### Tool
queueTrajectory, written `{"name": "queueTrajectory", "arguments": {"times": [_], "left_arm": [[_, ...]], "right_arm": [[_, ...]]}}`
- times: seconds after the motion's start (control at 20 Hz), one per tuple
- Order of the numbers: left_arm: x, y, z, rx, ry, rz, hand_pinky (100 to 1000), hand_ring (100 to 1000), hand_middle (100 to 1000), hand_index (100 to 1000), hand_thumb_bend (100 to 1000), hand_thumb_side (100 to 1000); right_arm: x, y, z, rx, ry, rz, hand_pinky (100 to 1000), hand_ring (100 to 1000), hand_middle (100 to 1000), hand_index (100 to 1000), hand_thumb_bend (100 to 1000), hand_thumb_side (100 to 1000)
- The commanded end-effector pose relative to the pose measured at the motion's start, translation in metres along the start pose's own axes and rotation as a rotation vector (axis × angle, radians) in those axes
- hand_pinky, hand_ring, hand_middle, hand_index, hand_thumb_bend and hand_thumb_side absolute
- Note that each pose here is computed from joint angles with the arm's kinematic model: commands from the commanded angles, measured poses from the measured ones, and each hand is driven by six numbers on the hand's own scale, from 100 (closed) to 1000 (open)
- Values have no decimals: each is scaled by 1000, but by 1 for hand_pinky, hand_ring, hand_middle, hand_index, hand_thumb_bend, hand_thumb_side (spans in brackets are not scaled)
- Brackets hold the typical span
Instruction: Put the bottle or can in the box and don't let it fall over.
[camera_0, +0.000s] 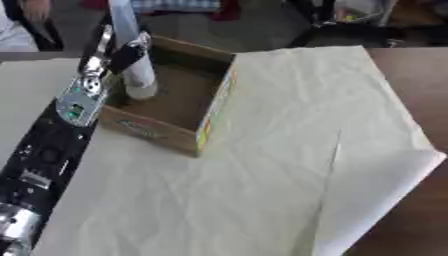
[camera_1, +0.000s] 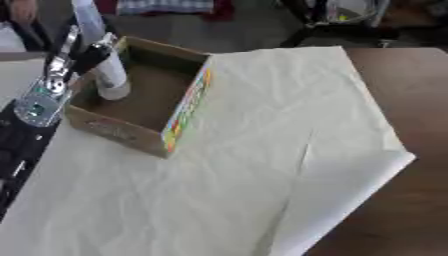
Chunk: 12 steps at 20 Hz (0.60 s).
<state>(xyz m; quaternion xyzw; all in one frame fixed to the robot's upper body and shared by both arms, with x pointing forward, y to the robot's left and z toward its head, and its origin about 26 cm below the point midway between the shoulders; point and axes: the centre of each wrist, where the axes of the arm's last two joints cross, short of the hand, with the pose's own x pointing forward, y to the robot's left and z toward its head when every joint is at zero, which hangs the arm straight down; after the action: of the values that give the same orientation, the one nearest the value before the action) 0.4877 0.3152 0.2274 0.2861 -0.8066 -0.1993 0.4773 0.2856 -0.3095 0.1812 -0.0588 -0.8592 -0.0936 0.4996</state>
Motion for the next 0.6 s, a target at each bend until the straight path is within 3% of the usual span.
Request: {"name": "queueTrajectory", "arguments": {"times": [0.05, 0.6], "left_arm": [[12, 15, -10, 29, -37, 9, 1000, 1000, 1000, 803, 100, 668], [11, 24, -5, -58, 4, -66, 1000, 1000, 1000, 823, 100, 806]], "right_arm": [[8, -1, -3, 6, -28, 1, 965, 1000, 960, 752, 100, 546], [7, -4, -1, -8, -22, 9, 964, 1000, 959, 751, 100, 550]]}}
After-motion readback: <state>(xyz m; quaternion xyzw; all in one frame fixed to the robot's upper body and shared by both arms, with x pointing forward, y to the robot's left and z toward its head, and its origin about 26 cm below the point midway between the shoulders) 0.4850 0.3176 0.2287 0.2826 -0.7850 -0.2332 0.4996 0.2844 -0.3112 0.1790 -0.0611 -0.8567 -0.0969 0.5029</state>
